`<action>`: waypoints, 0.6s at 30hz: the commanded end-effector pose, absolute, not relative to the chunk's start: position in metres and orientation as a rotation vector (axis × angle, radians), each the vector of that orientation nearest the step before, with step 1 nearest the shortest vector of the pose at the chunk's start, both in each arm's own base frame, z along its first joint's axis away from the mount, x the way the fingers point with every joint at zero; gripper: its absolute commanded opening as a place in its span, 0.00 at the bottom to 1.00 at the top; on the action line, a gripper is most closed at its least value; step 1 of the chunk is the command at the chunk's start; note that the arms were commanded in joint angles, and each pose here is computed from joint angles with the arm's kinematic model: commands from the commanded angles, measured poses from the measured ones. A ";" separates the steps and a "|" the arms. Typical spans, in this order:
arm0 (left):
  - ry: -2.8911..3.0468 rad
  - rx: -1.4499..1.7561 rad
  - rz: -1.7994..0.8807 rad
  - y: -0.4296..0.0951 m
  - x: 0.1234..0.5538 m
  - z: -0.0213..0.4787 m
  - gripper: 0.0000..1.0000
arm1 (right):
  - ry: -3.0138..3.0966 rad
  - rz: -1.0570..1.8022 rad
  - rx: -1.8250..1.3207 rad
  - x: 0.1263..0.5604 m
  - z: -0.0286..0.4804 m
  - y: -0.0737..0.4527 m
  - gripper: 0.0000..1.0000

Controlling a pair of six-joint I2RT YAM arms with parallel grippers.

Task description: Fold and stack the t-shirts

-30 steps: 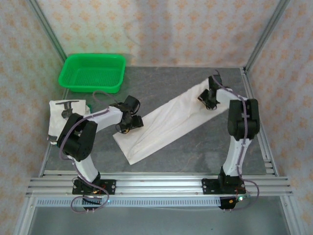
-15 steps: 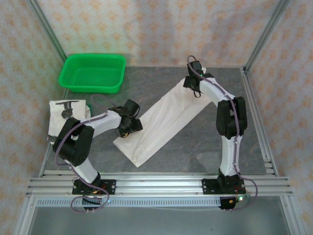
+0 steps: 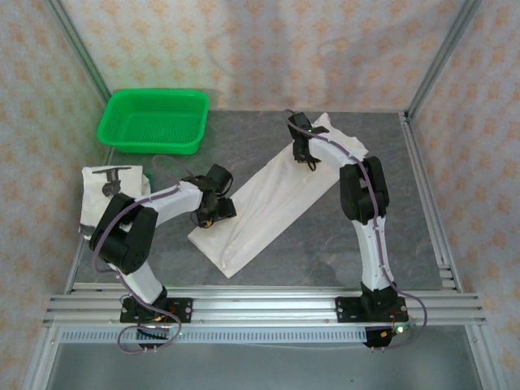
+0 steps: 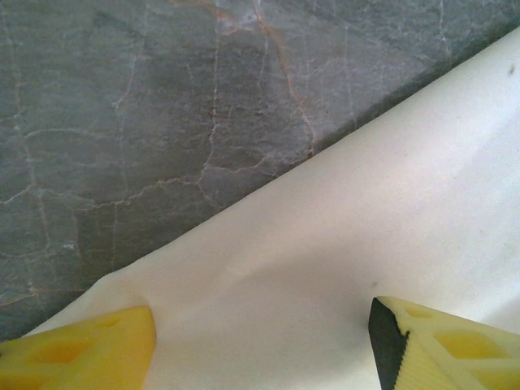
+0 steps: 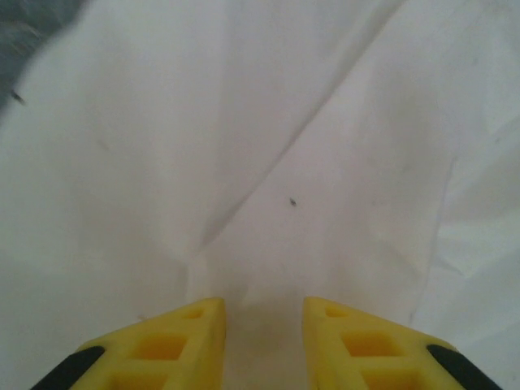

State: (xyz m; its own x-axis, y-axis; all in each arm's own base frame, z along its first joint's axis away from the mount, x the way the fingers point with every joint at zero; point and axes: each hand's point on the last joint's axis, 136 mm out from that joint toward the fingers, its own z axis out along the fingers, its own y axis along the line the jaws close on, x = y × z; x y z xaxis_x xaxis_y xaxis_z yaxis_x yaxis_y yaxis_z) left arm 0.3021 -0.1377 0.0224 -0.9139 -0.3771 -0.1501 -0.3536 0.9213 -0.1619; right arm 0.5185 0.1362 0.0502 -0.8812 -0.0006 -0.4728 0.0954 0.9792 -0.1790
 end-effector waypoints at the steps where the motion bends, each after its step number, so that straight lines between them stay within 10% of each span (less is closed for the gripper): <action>1: 2.942 -0.578 -0.131 -0.129 0.293 0.013 0.71 | 2.686 -0.298 0.056 0.511 0.053 0.127 0.31; 8: 2.943 -0.564 -0.141 -0.131 0.295 0.014 0.71 | 2.683 -0.364 0.073 0.504 0.062 0.113 0.00; 18: 2.935 -0.583 -0.149 -0.131 0.293 0.014 0.71 | 2.606 -0.218 0.125 0.492 0.098 0.118 0.08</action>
State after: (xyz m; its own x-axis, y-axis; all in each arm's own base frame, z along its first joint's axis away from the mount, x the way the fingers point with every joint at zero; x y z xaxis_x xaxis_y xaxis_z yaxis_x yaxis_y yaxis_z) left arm 0.3021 -0.1378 0.0224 -0.9137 -0.3778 -0.1500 -0.3542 0.9210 -0.1625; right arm 0.4916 0.1128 0.0641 -0.9015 0.0148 -0.4325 0.1096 0.9747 -0.1950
